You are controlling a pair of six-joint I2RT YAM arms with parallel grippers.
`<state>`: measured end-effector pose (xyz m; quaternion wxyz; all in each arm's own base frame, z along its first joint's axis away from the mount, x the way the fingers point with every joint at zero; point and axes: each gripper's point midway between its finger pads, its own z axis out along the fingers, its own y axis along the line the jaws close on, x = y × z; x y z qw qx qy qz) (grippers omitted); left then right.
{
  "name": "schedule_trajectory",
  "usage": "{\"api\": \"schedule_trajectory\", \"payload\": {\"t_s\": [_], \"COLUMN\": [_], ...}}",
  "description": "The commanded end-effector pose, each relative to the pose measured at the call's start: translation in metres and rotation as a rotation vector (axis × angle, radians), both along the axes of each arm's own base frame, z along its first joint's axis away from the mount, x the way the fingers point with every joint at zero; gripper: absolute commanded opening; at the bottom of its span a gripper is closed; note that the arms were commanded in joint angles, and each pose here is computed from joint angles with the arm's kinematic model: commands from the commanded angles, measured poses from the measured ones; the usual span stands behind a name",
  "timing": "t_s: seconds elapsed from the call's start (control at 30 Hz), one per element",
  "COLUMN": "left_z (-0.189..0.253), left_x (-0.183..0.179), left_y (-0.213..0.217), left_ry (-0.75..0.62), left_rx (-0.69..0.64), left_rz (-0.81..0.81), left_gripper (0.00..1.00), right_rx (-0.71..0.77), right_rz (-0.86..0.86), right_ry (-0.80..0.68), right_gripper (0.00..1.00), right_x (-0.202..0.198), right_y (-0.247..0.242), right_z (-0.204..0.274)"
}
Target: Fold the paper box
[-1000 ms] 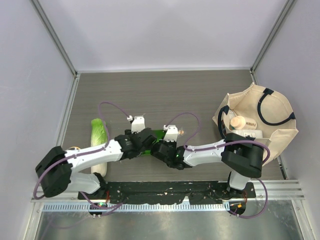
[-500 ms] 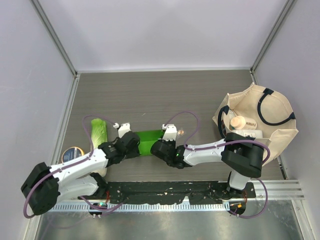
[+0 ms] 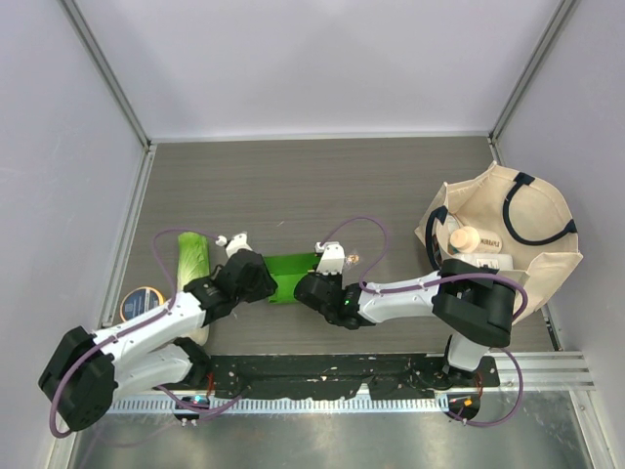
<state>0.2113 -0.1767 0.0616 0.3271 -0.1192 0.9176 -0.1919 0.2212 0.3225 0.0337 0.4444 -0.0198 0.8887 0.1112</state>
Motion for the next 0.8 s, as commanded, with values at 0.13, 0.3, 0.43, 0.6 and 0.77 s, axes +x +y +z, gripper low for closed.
{"api": "schedule_trajectory", "payload": {"t_s": [0.13,0.3,0.43,0.6,0.77], "left_z": [-0.002,-0.009,-0.017,-0.036,-0.040], "left_x": [0.010,0.010,0.015,0.018,0.018], "left_y": [-0.001,0.003,-0.001,0.006,0.032], "left_ry": [0.006,0.014,0.035,0.054,0.046], "left_rx": [0.023,0.060,0.099,0.271,0.662], "left_rz": [0.016,0.012,-0.009,0.000,0.055], "left_gripper": [0.33,0.28,0.13,0.00,0.00], "right_rx": [0.082,0.085,0.084,0.088,0.104], "right_rz": [-0.009,-0.007,-0.001,-0.004,-0.014], "right_ry": [-0.050,-0.051,-0.047,-0.041,-0.029], "right_gripper": [0.08,0.07,0.06,0.05,0.04], "right_x": [0.010,0.010,0.010,0.010,0.010], "right_y": [0.016,0.017,0.019,0.023,0.027], "right_z": [0.028,0.028,0.026,0.024,0.022]}}
